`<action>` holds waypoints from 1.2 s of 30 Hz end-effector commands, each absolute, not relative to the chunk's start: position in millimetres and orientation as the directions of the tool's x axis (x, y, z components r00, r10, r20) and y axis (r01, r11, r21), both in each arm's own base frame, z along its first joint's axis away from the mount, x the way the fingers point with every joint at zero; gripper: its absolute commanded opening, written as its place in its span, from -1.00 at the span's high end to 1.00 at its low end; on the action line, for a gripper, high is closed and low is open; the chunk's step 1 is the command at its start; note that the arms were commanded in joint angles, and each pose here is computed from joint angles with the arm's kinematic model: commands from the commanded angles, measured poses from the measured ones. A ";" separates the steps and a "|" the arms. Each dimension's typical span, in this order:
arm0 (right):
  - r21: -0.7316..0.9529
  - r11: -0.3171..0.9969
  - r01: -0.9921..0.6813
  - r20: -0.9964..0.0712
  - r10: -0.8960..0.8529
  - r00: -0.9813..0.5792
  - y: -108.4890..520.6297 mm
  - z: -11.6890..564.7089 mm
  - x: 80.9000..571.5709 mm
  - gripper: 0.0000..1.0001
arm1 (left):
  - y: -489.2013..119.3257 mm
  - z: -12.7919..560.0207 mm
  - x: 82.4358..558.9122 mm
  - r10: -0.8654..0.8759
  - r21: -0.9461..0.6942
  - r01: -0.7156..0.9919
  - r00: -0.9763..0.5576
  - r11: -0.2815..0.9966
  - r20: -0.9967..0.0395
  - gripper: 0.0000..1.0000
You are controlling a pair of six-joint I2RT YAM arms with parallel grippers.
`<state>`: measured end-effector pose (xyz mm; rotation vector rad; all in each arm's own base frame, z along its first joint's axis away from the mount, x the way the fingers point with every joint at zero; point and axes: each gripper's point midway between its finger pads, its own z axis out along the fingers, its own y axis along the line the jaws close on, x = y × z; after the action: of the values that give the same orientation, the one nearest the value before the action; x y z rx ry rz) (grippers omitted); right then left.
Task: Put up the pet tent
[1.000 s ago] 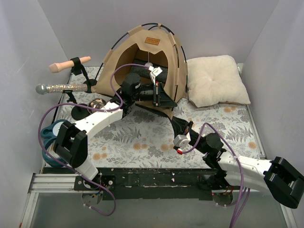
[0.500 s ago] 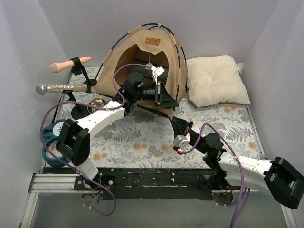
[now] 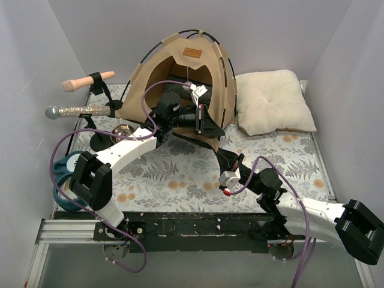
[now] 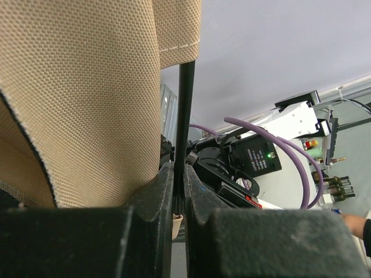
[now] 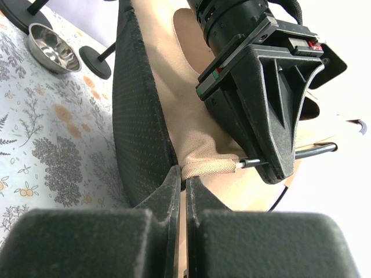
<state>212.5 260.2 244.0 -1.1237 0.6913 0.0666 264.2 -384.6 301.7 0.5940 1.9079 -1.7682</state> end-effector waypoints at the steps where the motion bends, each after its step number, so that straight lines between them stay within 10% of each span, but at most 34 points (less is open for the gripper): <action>1: -0.803 0.223 -0.552 -0.585 -0.125 0.801 290.7 198.2 158.6 0.97 | -353.9 350.5 331.4 -0.302 -0.695 0.679 -0.629 0.237 -0.717 1.00; 36: -0.799 0.259 -0.543 -0.588 -0.144 0.796 288.2 206.1 164.9 0.97 | -352.3 309.0 315.8 -0.228 -0.706 0.656 -0.669 0.265 -0.707 1.00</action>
<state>204.9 265.7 227.5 -1.1803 0.7160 0.1069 256.2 -374.3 279.5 0.5988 1.9353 -1.7134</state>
